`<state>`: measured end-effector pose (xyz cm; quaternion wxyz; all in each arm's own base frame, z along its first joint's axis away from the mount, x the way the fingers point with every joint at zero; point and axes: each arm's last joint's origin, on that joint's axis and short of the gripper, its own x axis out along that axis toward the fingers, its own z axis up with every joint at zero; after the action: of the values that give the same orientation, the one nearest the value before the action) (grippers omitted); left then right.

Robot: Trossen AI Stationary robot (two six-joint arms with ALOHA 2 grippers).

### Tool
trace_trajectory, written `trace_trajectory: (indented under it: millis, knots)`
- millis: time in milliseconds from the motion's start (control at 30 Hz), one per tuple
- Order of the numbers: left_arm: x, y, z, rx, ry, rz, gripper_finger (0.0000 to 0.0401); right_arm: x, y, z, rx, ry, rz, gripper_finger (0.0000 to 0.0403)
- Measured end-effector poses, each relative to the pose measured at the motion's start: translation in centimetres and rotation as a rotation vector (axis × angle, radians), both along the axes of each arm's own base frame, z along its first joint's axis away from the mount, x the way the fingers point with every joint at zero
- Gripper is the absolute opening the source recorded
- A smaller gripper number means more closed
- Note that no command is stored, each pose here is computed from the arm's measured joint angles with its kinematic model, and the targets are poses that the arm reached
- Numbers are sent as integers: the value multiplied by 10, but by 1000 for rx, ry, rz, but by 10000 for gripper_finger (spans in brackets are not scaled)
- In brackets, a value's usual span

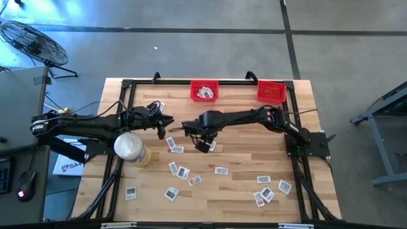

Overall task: Pick & Place First Aid Supplies
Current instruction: Put the towelette pack into the left red bin

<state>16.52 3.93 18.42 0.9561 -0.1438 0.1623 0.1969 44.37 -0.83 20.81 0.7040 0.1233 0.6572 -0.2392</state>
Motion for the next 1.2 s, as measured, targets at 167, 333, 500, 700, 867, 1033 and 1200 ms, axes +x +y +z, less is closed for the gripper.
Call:
trace_trajectory:
  millis: [167, 333, 500, 700, 867, 1033, 1200]
  knots:
    - [0, 0, 0, -1, 4, 0, 71, -11, -6, -33, 42, 61, -150, 94]
    - [0, 0, -1, -1, 7, 0, 71, -16, -3, -52, 135, 81, -187, 94]
    - [0, 0, -1, -1, 7, 0, 71, -17, -3, -56, 172, 88, -205, 94]
    - [0, 0, -1, -1, 7, 0, 71, -15, -2, -56, 174, 63, -222, 94]
    - [0, 0, -1, -1, 7, 0, 71, -11, -3, -56, 179, 25, -243, 94]
    - [0, 0, -1, -1, 7, 0, 71, -13, -3, -59, 184, 32, -260, 94]
    - [0, 0, -1, -2, 7, 0, 71, -20, -2, -72, 203, 62, -271, 94]
